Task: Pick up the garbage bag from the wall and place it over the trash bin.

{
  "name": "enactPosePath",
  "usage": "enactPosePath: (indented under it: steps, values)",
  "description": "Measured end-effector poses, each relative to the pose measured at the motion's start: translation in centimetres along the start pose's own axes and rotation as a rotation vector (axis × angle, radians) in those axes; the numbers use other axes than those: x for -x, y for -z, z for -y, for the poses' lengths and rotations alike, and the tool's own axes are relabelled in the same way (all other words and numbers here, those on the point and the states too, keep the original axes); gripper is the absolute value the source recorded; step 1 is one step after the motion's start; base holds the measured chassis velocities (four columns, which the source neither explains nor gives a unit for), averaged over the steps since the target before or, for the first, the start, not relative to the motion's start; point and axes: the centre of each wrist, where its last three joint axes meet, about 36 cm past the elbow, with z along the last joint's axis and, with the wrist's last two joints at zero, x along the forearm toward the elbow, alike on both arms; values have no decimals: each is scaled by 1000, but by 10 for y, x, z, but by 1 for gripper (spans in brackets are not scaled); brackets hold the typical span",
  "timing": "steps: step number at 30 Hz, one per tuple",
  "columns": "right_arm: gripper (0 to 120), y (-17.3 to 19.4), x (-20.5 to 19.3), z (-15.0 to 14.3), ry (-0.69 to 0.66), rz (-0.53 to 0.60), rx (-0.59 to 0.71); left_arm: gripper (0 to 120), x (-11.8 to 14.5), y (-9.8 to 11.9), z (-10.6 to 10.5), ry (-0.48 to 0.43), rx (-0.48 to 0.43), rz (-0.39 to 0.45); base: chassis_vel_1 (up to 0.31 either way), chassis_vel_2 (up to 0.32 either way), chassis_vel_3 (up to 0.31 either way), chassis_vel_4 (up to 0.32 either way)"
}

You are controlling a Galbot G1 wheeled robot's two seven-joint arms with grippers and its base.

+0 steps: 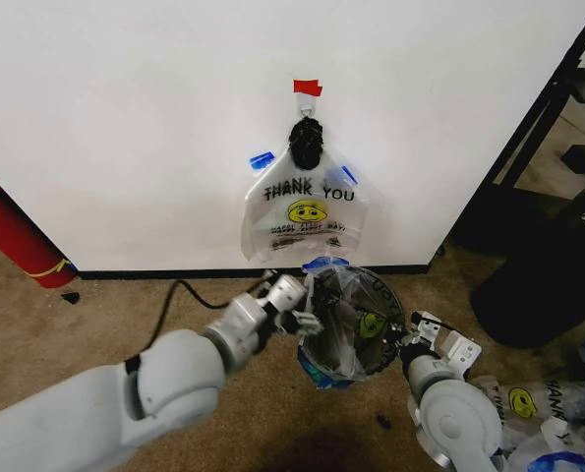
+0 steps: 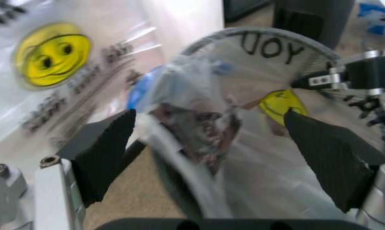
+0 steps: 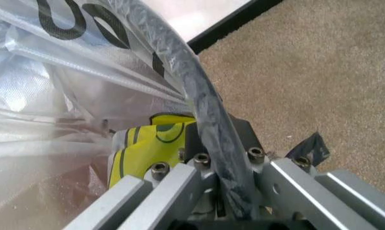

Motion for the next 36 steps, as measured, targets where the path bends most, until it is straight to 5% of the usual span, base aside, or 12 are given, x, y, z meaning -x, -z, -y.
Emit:
enactPosePath:
  steps: [11,30,36]
  values:
    - [0,3,-4,0,1,9,0,73,29,-9,3,0,45,-41,0,0,0,0]
    - [0,5,-8,-2,9,12,-2,1,35,-17,4,39,52,-66,0,0,0,0]
    - [0,6,-6,0,3,14,0,0,24,-8,2,46,15,-26,0,0,0,0]
